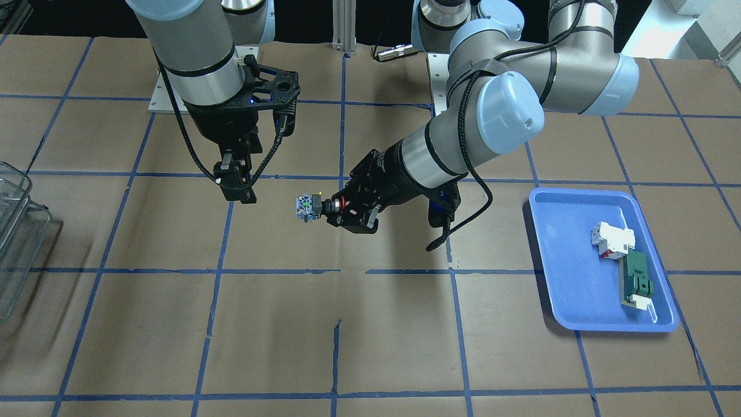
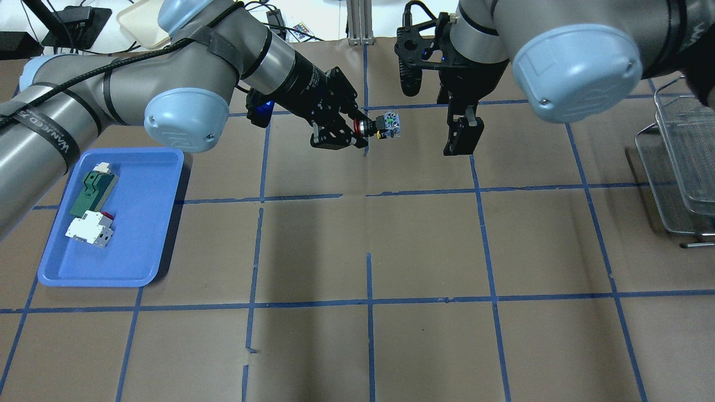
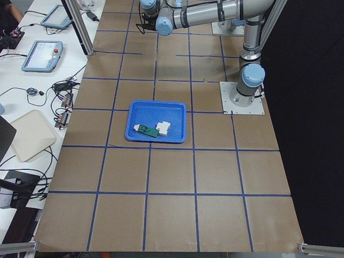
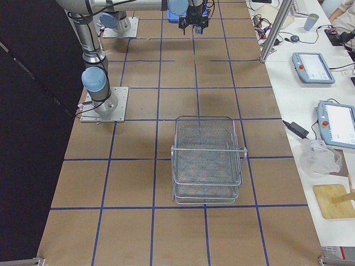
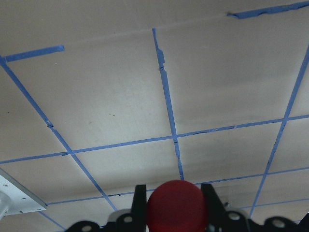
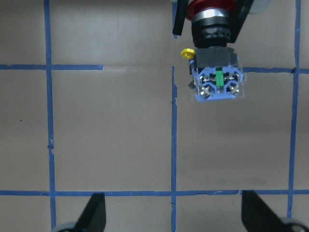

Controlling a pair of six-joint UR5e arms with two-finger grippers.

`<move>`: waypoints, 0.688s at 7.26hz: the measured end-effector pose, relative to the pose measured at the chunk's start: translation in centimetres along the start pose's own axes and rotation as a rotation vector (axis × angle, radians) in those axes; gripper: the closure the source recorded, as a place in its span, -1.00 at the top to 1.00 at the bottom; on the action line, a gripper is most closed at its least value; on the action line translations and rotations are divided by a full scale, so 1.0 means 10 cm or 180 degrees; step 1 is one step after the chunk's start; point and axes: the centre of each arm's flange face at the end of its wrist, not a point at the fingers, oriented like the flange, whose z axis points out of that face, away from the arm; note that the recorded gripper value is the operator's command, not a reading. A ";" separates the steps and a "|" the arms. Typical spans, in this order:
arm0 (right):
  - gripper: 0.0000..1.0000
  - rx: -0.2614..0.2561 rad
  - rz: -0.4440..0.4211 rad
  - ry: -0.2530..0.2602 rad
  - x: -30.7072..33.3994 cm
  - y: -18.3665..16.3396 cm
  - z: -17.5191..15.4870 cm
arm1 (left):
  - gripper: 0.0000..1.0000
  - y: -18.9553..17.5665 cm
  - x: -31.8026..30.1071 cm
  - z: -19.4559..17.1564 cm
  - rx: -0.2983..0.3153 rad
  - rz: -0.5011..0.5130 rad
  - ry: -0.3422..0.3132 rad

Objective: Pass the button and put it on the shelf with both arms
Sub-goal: 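Bring the right gripper down to the button held by the left gripper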

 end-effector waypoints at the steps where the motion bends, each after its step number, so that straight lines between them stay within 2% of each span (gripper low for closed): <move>1: 1.00 0.0015 -0.0032 0.0001 0.04 -0.09 -0.01 | -1.00 0.03 -0.01 -0.01 -0.0030 -0.0010 0.0005; 4: 1.00 0.0221 -0.0023 -0.0086 0.10 -0.38 0.15 | -1.00 0.11 -0.03 -0.05 -0.0134 -0.0009 0.0027; 5: 1.00 0.0250 -0.0010 -0.0049 0.11 -0.44 0.16 | -1.00 0.11 -0.04 -0.05 -0.0136 -0.0009 0.0028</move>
